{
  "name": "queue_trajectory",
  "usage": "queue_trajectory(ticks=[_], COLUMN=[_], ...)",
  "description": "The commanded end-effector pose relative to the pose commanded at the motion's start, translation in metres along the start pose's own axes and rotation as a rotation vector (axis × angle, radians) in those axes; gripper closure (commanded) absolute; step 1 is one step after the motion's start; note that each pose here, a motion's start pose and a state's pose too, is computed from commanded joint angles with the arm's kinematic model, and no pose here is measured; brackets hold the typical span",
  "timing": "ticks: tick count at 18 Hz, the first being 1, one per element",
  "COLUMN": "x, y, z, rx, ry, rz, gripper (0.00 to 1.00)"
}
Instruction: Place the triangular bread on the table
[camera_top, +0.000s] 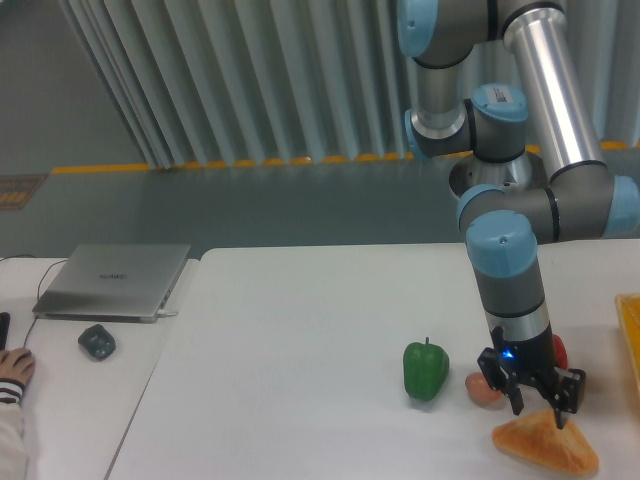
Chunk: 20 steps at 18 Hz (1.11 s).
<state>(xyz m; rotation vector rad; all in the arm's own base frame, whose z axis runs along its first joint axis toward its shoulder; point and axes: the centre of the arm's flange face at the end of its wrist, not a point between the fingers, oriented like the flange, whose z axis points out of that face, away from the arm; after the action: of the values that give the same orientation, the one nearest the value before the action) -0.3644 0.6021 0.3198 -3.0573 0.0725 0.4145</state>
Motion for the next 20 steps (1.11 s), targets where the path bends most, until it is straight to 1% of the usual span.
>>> queue_trajectory(ticks=[2,3,4,6,7,8,11,12,15,20], x=[0.000,0.001,0.002,0.004,0.007,0.009,0.005,-0.005,-0.022,-0.022], y=[0.001,0.002,0.004,0.005,0.005,0.006,0.017,0.028,0.046,0.059], z=[-0.001,-0.005,-0.007,-0.009,-0.011,-0.017,-0.026,-0.025,-0.032,-0.042], rx=[0.000,0.003,0.001,-0.001,0.000,0.003,-0.014,-0.003,0.077,0.071], ry=[0.000,-0.003,-0.003,0.001,0.003,0.006,0.039,0.068,0.146,0.191], rz=[0.048,0.082,0.137,0.180,0.220,0.316,0.505,0.549,0.574,0.766], gripper=[0.00,0.00,0.00,0.00,0.00,0.00,0.00,0.00,0.00,0.00])
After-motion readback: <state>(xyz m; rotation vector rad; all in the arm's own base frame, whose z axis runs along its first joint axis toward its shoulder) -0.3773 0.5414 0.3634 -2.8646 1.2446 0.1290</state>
